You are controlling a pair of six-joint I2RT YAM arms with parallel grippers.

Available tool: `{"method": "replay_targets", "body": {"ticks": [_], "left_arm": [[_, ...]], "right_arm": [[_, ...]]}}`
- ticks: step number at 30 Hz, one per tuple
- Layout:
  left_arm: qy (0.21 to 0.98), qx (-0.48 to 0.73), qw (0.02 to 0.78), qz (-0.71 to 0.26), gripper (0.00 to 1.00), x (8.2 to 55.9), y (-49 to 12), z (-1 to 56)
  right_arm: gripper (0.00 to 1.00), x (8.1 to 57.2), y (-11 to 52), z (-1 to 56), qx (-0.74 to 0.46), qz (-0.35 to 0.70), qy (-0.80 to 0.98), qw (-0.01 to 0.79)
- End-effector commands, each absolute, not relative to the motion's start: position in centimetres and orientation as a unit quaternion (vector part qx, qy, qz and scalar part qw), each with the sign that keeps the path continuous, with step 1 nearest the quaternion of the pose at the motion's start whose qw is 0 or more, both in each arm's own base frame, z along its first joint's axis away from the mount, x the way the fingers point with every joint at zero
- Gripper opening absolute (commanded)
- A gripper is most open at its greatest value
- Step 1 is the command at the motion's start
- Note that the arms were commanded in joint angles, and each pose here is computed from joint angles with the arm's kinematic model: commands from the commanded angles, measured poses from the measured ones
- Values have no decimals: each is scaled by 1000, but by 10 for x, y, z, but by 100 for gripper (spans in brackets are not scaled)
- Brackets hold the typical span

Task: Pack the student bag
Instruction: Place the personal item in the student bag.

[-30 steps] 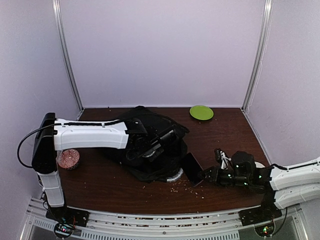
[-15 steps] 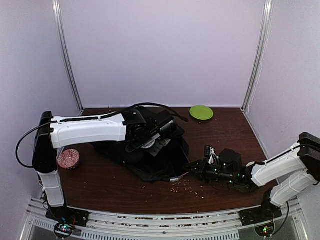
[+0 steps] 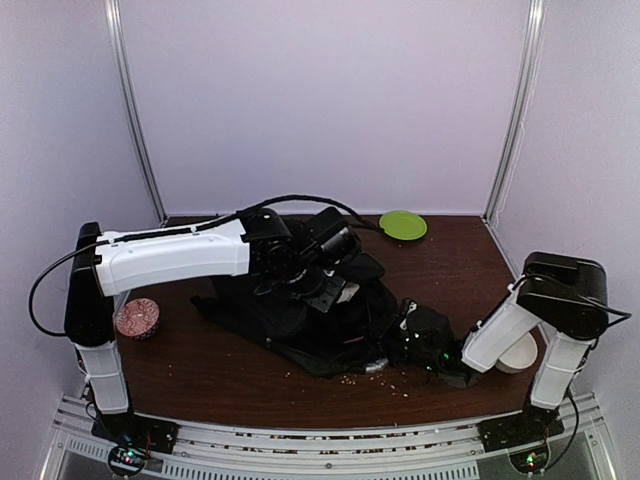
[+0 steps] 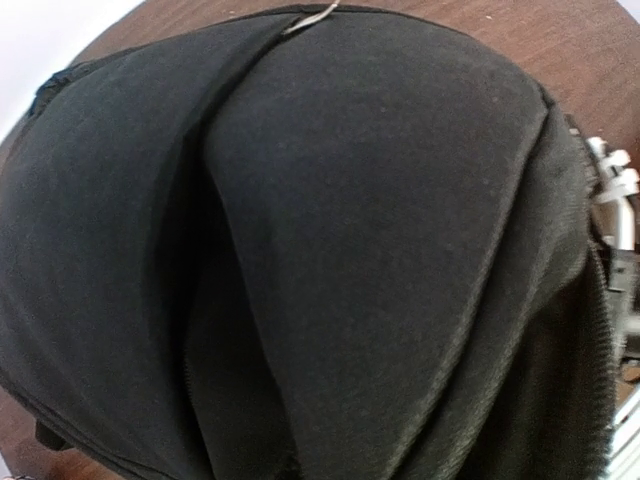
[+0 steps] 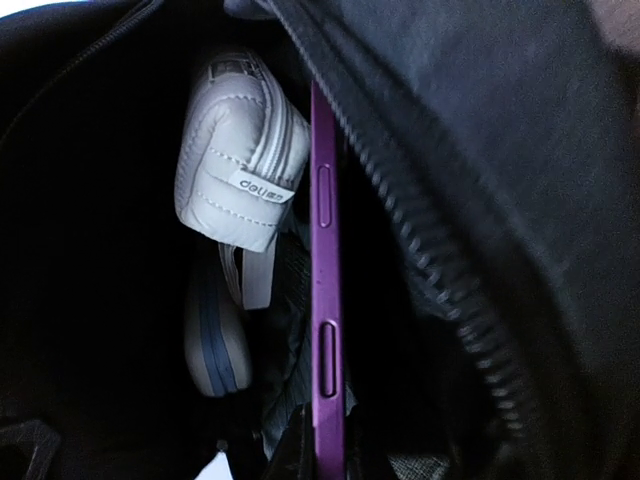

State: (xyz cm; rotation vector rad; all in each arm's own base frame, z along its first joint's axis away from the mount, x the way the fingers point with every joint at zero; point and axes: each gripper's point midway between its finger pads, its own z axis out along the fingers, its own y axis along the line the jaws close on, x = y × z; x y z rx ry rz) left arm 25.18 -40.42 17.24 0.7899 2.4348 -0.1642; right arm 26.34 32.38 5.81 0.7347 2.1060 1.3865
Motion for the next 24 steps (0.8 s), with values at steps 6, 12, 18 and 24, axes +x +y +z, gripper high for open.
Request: {"method": "replay_targets", "body": {"ticks": [6,12,18,24], "left_arm": [[874,302,288,-248,0,221,-468,231],[873,296,297,-249,0,226,-470,233],[878,284,300,-240,0,240,-464,228],[880,280,303,-233,0,247,-463,224]], "right_arm": [[0,280,380,76,266,564,744,240],[44,265,416,89,194,587,759,206],[67,249,397,105,159,563,778,228],[74,231,373,113,123,529,807,232]]}}
